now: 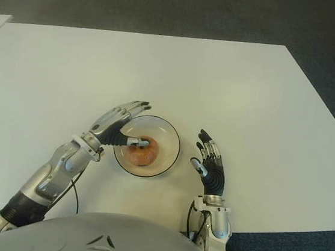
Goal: Put the apples into the plate.
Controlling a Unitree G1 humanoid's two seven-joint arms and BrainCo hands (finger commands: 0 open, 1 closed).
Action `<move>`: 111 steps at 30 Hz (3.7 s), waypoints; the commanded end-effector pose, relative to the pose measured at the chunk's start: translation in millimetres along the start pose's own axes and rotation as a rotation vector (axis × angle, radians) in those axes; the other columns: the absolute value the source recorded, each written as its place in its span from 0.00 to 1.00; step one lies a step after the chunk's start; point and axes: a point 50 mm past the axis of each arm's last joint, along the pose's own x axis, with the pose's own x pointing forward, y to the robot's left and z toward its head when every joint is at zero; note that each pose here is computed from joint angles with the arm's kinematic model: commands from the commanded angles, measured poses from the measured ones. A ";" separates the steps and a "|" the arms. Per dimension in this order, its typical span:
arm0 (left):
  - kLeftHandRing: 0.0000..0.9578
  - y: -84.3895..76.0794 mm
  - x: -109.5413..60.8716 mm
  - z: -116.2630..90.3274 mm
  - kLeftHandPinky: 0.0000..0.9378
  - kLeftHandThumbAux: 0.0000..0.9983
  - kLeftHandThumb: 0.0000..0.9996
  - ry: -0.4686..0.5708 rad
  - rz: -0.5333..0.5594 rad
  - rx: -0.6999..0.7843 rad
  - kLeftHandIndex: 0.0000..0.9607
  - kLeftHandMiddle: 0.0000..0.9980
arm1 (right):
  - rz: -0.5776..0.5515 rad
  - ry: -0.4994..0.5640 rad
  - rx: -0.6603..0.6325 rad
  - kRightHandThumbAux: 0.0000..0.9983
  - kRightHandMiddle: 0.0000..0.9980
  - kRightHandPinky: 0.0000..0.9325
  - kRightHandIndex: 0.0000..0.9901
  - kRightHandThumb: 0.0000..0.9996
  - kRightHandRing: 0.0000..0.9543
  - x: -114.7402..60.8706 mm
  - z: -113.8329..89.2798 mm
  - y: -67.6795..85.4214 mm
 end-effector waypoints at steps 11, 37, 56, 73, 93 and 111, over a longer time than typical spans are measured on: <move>0.08 -4.8 -78.8 -30.2 0.12 0.42 0.00 0.353 0.400 -0.753 0.10 0.09 | -0.042 0.308 0.057 0.57 0.13 0.10 0.16 0.23 0.08 -40.1 -41.5 -6.0; 0.08 -33.4 -105.5 -42.2 0.12 0.41 0.00 0.457 0.393 -0.787 0.10 0.08 | -0.024 0.296 0.015 0.55 0.12 0.09 0.16 0.23 0.08 -36.8 -41.8 -14.2; 0.05 -57.4 -116.1 -45.9 0.09 0.34 0.00 0.398 0.379 -0.699 0.13 0.07 | -0.023 0.300 0.021 0.57 0.12 0.10 0.17 0.22 0.08 -34.7 -39.7 -17.7; 0.08 -71.1 -116.6 -41.8 0.12 0.32 0.00 0.327 0.379 -0.788 0.12 0.09 | -0.008 0.276 0.031 0.55 0.13 0.09 0.14 0.22 0.08 -32.5 -31.6 -13.9; 0.08 -74.2 -117.7 -39.2 0.13 0.34 0.00 0.324 0.392 -0.805 0.13 0.10 | 0.008 0.278 -0.011 0.55 0.12 0.08 0.12 0.18 0.07 -28.4 -25.0 -13.5; 0.10 -74.5 -118.3 -35.6 0.14 0.37 0.01 0.324 0.409 -0.835 0.11 0.11 | 0.023 0.288 -0.037 0.54 0.08 0.03 0.10 0.18 0.03 -27.2 -22.6 -13.4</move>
